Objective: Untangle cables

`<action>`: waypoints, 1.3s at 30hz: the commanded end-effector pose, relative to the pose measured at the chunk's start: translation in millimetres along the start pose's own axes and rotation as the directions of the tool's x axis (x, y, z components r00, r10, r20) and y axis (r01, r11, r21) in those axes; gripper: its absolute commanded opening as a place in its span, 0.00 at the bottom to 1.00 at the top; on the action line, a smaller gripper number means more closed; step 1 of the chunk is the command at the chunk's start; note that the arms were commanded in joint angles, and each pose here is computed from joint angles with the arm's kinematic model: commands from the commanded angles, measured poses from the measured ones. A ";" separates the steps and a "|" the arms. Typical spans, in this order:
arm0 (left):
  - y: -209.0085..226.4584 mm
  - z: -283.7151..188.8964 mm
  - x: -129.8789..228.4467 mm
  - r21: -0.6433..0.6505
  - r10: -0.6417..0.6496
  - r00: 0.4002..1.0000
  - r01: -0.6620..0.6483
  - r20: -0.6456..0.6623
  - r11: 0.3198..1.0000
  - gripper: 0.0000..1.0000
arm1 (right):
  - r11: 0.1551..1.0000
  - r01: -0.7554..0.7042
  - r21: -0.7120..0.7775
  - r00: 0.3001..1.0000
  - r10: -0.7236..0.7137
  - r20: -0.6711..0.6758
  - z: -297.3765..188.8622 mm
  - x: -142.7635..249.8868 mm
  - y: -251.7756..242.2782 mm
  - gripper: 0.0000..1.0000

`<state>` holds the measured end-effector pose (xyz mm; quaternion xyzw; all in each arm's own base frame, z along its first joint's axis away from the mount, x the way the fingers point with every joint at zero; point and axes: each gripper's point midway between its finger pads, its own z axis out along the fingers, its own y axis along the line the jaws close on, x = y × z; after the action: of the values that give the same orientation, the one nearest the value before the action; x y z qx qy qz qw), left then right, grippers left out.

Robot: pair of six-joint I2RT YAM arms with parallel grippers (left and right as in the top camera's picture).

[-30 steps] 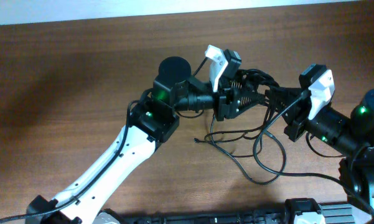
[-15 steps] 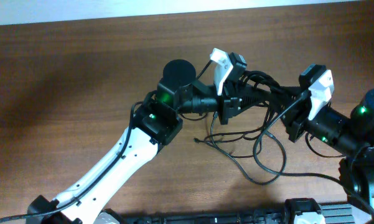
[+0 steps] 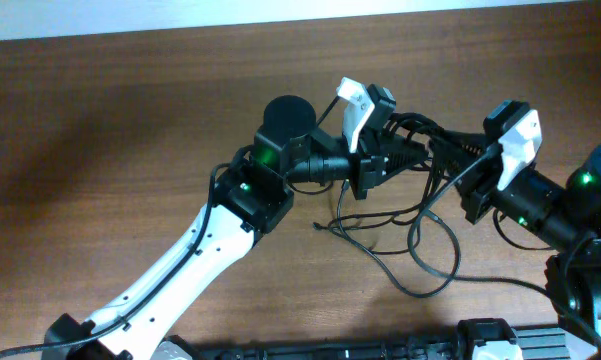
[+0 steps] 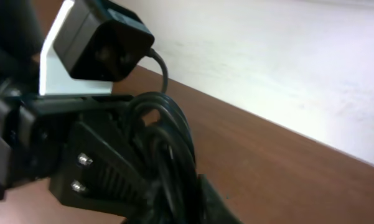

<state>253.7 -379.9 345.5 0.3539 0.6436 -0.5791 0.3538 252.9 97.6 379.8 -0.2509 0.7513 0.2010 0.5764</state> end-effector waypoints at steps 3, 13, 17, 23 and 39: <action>0.3 -1.6 -7.9 -0.018 0.015 1.000 -0.014 0.021 1.000 0.00 | 0.999 0.018 0.032 1.000 -0.018 0.004 -2.6 -2.0 -3.8 0.04; 81.1 -39.8 -17.4 -0.318 -0.231 0.960 0.272 0.159 0.908 0.00 | 1.000 0.000 0.027 1.000 0.000 -0.018 -2.9 4.1 -2.3 0.04; 103.0 -58.2 -13.3 -0.366 -0.338 0.918 0.393 0.205 0.844 0.00 | 1.000 0.001 0.027 1.000 0.000 -0.017 -2.9 3.9 -2.3 0.04; 104.8 -60.4 -13.5 -0.369 -0.341 0.917 0.396 0.207 0.841 0.00 | 1.000 0.000 0.027 1.000 0.000 -0.018 -2.8 4.1 -2.3 0.04; 133.5 -78.6 -26.0 -0.517 -0.229 0.925 0.362 0.304 0.776 0.00 | 0.996 -0.075 -0.049 0.993 0.070 -0.096 -4.3 25.3 14.0 0.07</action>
<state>296.3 -350.5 323.5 0.1971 0.7466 -0.5589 0.3023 250.6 100.0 341.9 -0.2393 0.7953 0.2222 0.5107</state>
